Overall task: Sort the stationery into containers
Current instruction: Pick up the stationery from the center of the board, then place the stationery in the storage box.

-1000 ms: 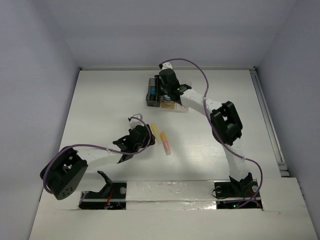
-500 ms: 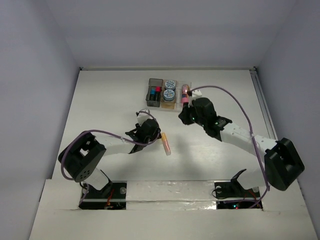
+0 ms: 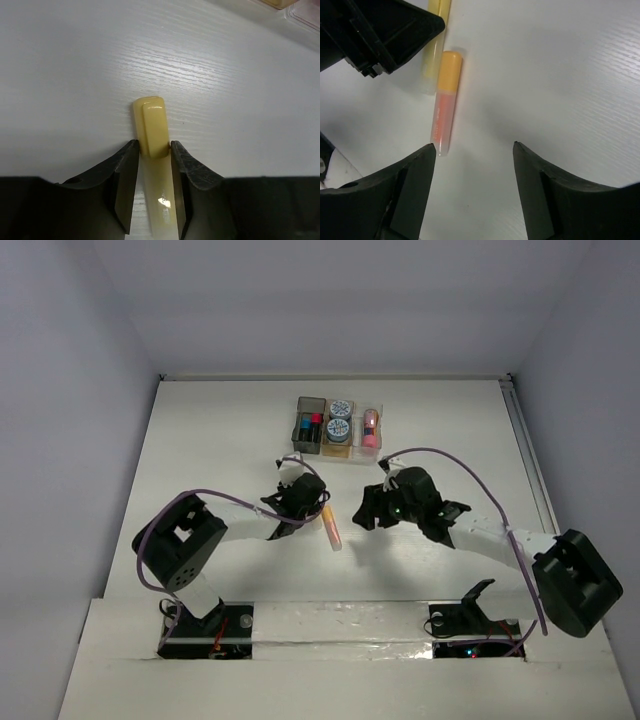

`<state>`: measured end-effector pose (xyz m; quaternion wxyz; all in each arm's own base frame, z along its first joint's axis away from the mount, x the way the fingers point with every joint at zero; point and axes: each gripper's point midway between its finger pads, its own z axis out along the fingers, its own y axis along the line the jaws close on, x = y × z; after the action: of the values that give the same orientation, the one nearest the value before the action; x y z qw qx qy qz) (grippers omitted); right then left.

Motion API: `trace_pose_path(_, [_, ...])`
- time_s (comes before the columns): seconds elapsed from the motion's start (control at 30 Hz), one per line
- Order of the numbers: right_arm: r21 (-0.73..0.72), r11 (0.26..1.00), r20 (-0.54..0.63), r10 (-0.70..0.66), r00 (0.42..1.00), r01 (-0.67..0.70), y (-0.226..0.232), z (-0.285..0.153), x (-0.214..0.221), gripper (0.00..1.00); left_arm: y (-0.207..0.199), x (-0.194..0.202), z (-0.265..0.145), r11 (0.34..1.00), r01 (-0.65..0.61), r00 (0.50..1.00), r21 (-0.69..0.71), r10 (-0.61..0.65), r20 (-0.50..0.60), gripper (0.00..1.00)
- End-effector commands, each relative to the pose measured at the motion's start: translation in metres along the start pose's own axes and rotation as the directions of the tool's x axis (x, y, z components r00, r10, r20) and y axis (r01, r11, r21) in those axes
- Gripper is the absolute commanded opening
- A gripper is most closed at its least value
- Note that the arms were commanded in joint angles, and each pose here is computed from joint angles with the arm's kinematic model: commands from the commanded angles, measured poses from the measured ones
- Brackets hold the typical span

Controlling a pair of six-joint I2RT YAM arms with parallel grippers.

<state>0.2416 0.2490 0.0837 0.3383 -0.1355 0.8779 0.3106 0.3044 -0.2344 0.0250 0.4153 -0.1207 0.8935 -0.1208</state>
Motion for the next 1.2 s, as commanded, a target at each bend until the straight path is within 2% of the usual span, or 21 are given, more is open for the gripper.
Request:
trace_pose_path(0.0, [-0.095, 0.995, 0.019, 0.007, 1.000, -0.005, 0.020, 0.004, -0.006, 0.70, 0.024, 0.008, 0.002, 0.992, -0.070, 0.998, -0.103, 0.069, -0.016, 0.27])
trace_pose_path(0.03, [-0.097, 0.995, 0.011, 0.003, 1.000, -0.002, 0.023, 0.005, -0.005, 0.74, 0.025, 0.011, 0.001, 0.988, -0.097, 0.995, -0.119, 0.094, -0.029, 0.28])
trace_pose_path(0.13, [-0.098, 0.995, 0.012, 0.009, 1.000, -0.008, 0.026, 0.011, -0.005, 0.77, 0.032, 0.014, 0.004, 0.980, -0.131, 0.991, -0.153, 0.126, -0.041, 0.33])
trace_pose_path(0.2, [-0.084, 0.996, -0.005, -0.008, 1.000, 0.008, 0.027, 0.016, -0.001, 0.77, 0.034, 0.015, 0.005, 0.979, -0.138, 0.990, -0.153, 0.133, -0.040, 0.31])
trace_pose_path(0.3, [-0.015, 1.000, -0.024, -0.023, 0.999, 0.023, 0.020, 0.024, 0.004, 0.76, 0.029, 0.004, 0.000, 0.981, -0.127, 0.992, -0.146, 0.127, -0.013, 0.00])
trace_pose_path(0.37, [-0.001, 1.000, -0.022, -0.030, 0.999, 0.030, 0.019, 0.026, 0.007, 0.73, 0.025, -0.010, -0.007, 0.983, -0.114, 0.993, -0.146, 0.119, 0.027, 0.00])
trace_pose_path(0.53, [-0.002, 0.999, 0.018, -0.042, 0.999, 0.042, 0.021, 0.023, 0.003, 0.70, -0.015, -0.076, -0.030, 0.997, -0.071, 0.987, -0.032, 0.075, 0.141, 0.00])
trace_pose_path(0.6, [0.002, 0.999, -0.004, -0.047, 0.999, 0.047, 0.017, 0.027, 0.010, 0.70, -0.028, -0.111, -0.034, 0.999, -0.046, 0.980, -0.017, 0.048, 0.194, 0.00])
trace_pose_path(0.8, [0.006, 0.998, 0.026, -0.056, 0.998, 0.055, 0.017, 0.025, 0.010, 0.69, -0.054, -0.208, -0.014, 1.000, -0.024, 0.951, 0.001, 0.022, 0.308, 0.00])
trace_pose_path(0.83, [0.009, 0.998, 0.030, -0.062, 0.998, 0.062, 0.017, 0.023, 0.009, 0.66, -0.057, -0.217, -0.007, 1.000, -0.029, 0.949, 0.006, 0.026, 0.314, 0.00])
trace_pose_path(0.87, [0.022, 0.998, 0.037, -0.067, 0.997, 0.066, 0.015, 0.023, 0.008, 0.58, -0.058, -0.236, 0.007, 0.999, -0.032, 0.945, -0.008, 0.033, 0.325, 0.00])
trace_pose_path(0.97, [0.028, 0.997, 0.046, -0.070, 0.996, 0.069, 0.014, 0.020, 0.006, 0.34, -0.068, -0.249, 0.026, 0.998, -0.058, 0.950, 0.002, 0.055, 0.307, 0.00])
trace_pose_path(1.0, [0.028, 0.997, 0.048, -0.077, 0.996, 0.075, 0.014, 0.020, 0.006, 0.14, -0.070, -0.258, 0.037, 0.997, -0.076, 0.946, -0.011, 0.075, 0.315, 0.00])
trace_pose_path(1.07, [0.034, 0.996, 0.046, -0.084, 0.995, 0.083, 0.014, 0.019, 0.005, 0.08, -0.074, -0.261, 0.049, 0.995, -0.101, 0.950, -0.011, 0.100, 0.294, 0.00])
trace_pose_path(1.17, [0.049, 0.995, 0.065, -0.085, 0.994, 0.082, 0.011, 0.015, 0.002, 0.11, -0.077, -0.265, 0.071, 0.988, -0.147, 0.950, -0.039, 0.152, 0.273, 0.00])
